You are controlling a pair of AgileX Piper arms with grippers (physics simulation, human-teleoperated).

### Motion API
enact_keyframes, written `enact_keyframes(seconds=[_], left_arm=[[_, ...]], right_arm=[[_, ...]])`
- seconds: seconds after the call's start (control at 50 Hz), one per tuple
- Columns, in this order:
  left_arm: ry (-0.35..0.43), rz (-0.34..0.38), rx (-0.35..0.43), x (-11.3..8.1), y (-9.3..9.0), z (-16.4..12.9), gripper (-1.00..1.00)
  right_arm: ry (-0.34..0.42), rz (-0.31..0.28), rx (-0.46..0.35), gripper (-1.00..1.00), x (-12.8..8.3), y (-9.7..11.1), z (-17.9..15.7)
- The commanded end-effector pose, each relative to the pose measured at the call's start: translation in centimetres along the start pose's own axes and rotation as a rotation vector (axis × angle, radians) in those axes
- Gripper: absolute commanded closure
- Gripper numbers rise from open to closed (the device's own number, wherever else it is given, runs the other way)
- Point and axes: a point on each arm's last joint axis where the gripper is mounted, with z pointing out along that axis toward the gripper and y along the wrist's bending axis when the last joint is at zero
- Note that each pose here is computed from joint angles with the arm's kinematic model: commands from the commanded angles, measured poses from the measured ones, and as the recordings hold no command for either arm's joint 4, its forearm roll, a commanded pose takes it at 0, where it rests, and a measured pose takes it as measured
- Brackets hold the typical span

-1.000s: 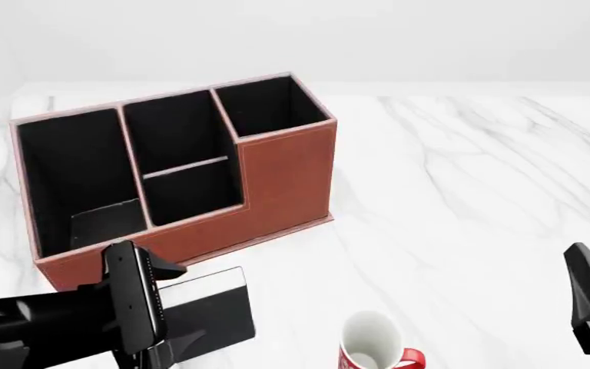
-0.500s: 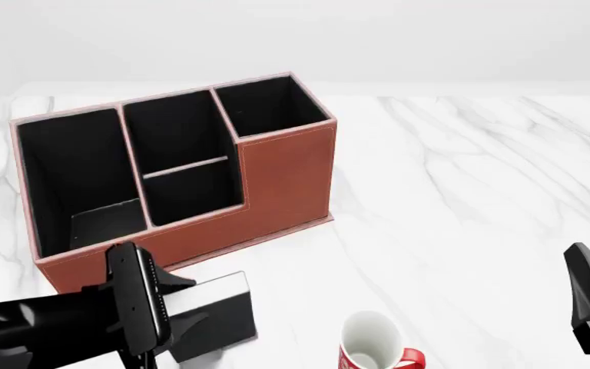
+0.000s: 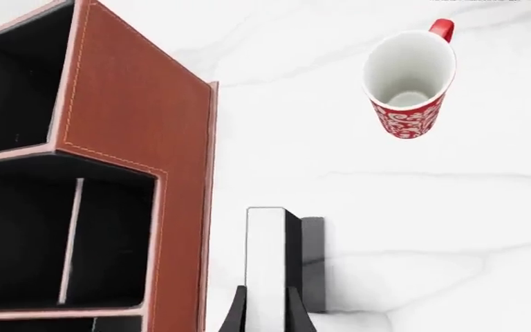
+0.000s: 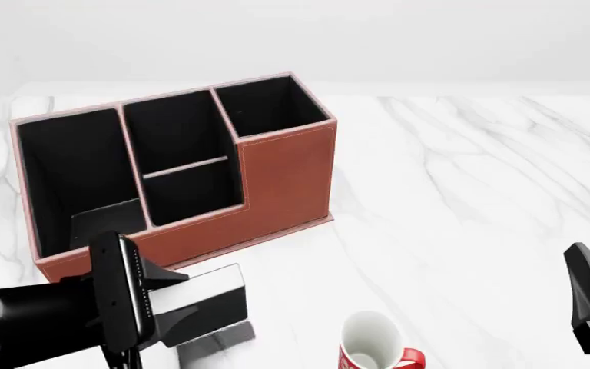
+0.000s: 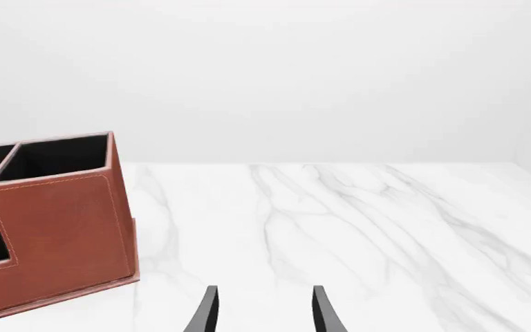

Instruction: Pick up the book and place it in the front compartment of the caddy.

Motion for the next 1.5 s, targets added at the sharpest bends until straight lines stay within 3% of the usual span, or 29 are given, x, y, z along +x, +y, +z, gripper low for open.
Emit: enact_keyframes(seconds=[0.02, 0.3, 0.58, 0.62, 0.84, 1.02, 1.2, 1.5], left_arm=[[-0.023, 0.046, -0.032, -1.2, 1.1, -1.9, 1.0], [-0.043, 0.072, -0.082, -2.8, 2.8, -3.5, 1.0], [-0.018, 0.099, -0.139, -2.9, 4.4, -3.4, 1.0], [-0.003, 0.134, -0.147, -2.2, 4.3, -3.1, 1.0], [-0.015, 0.178, -0.203, -2.9, 5.6, -3.1, 1.0], [-0.001, 0.223, -0.253, -2.3, 6.3, -2.6, 1.0], [-0.008, 0.333, -0.351, -1.5, 6.9, -2.6, 1.0], [-0.035, 0.384, -0.398, -2.3, 7.4, -3.2, 1.0]], right_arm=[[0.0, 0.0, 0.0, -1.0, 0.0, 0.0, 0.0], [0.0, 0.0, 0.0, -1.0, 0.0, 0.0, 0.0], [0.0, 0.0, 0.0, -1.0, 0.0, 0.0, 0.0], [0.0, 0.0, 0.0, -1.0, 0.0, 0.0, 0.0], [0.0, 0.0, 0.0, -1.0, 0.0, 0.0, 0.0], [0.0, 0.0, 0.0, -1.0, 0.0, 0.0, 0.0], [0.0, 0.0, 0.0, -1.0, 0.0, 0.0, 0.0], [0.0, 0.0, 0.0, -1.0, 0.0, 0.0, 0.0]])
